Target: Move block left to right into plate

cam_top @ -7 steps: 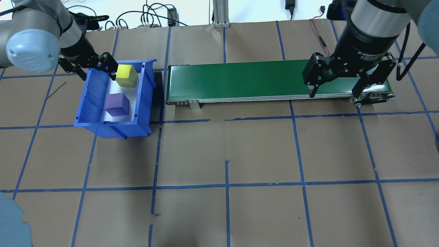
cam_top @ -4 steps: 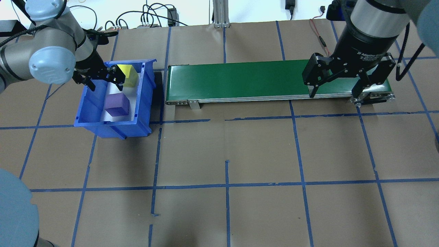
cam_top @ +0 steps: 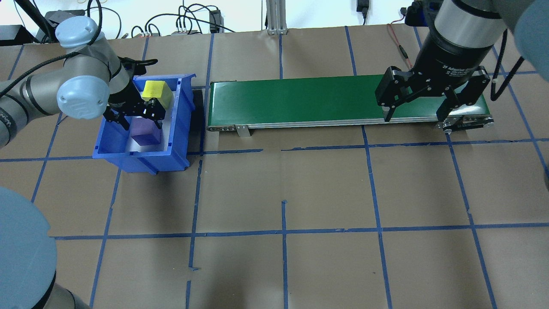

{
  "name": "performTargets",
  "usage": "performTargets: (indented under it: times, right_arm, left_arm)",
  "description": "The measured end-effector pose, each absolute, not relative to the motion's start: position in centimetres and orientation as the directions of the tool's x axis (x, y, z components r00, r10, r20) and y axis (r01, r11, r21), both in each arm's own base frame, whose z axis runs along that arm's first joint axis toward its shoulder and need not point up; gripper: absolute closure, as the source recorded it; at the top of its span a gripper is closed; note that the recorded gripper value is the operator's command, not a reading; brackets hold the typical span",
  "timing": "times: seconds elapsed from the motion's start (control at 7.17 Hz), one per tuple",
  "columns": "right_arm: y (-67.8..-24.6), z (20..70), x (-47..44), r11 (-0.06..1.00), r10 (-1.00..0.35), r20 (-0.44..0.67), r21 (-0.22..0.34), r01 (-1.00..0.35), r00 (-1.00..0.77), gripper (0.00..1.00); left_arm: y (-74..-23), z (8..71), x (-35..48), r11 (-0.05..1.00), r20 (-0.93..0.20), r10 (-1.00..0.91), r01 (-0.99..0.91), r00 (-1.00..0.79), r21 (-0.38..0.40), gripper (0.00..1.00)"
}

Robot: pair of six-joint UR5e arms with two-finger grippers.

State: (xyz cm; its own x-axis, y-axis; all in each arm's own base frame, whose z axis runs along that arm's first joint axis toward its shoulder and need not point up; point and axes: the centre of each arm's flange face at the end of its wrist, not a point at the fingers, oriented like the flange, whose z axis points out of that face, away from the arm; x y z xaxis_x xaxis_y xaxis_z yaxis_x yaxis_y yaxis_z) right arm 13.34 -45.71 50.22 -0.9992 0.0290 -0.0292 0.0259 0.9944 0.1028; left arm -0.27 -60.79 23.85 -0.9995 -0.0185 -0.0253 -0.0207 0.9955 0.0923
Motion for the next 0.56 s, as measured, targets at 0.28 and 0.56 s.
performTargets:
  times: [0.28,0.56]
  right_arm:
    - [-45.8,50.2,13.2,0.994,0.030,-0.026,0.103,0.028,-0.999,0.00]
    - [-45.8,50.2,13.2,0.994,0.030,-0.027,0.102,0.027,-0.999,0.00]
  left_arm:
    - [-59.8,22.1,-0.5,0.996,-0.028,-0.023,-0.025,-0.999,0.083,0.67]
    - [-60.1,23.7,-0.4,0.999,-0.037,-0.022,-0.023,-0.999,0.041,0.67]
